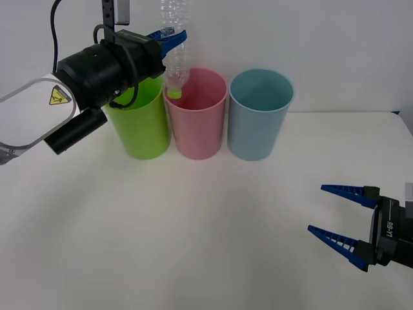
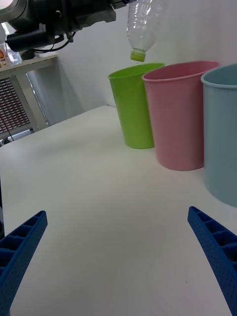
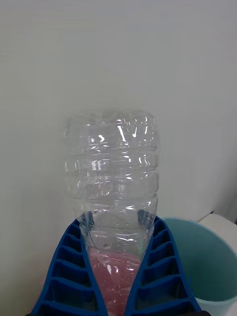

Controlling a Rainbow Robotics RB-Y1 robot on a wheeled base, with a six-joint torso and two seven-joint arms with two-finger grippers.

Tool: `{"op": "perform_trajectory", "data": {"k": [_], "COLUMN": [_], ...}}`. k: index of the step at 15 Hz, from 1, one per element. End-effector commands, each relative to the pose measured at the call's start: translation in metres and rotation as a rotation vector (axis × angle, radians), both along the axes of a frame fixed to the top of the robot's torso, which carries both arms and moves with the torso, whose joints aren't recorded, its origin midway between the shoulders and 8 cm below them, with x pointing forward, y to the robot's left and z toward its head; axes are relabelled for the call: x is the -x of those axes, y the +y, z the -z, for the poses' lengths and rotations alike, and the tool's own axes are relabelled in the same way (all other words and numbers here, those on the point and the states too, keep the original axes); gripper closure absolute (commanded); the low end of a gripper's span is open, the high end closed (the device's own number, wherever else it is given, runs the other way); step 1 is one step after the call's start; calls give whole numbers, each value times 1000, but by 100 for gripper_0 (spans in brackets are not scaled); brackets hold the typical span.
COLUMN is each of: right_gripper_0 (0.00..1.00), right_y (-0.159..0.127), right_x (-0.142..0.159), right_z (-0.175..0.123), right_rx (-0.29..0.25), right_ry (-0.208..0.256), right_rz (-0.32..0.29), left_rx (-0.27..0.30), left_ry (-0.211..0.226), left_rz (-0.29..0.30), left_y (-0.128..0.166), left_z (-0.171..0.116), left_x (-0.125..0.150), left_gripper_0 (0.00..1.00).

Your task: Put cans in the blue bin and PET bottles in the pink bin and trash in the green bin.

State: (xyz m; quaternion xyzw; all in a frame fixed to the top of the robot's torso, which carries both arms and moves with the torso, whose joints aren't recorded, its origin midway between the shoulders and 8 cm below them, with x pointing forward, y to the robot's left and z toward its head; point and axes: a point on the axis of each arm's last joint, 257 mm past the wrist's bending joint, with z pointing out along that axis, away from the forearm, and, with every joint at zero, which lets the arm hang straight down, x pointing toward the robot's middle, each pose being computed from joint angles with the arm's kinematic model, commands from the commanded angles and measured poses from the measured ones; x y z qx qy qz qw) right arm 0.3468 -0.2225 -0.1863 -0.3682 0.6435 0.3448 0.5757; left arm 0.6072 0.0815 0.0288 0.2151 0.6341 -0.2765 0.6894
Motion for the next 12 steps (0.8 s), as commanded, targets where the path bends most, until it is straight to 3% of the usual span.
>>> {"op": "perform_trajectory", "data": {"k": [1,4,12], "right_gripper_0": [2,2,2], "right_y": [0,0,0], "right_x": [0,0,0], "right_z": [0,0,0], "right_rx": [0,0,0], "right_ry": [0,0,0], "right_rz": [0,0,0], "left_rx": [17,21,42], "left_ry": [-1,-1,-5], "left_rz": [-27,-56,-46], "left_y": [-6,-12,-24], "left_z": [-4,-5,-12], "left_x": [-22,-42,-44], "left_gripper_0": [99,99,99]}}
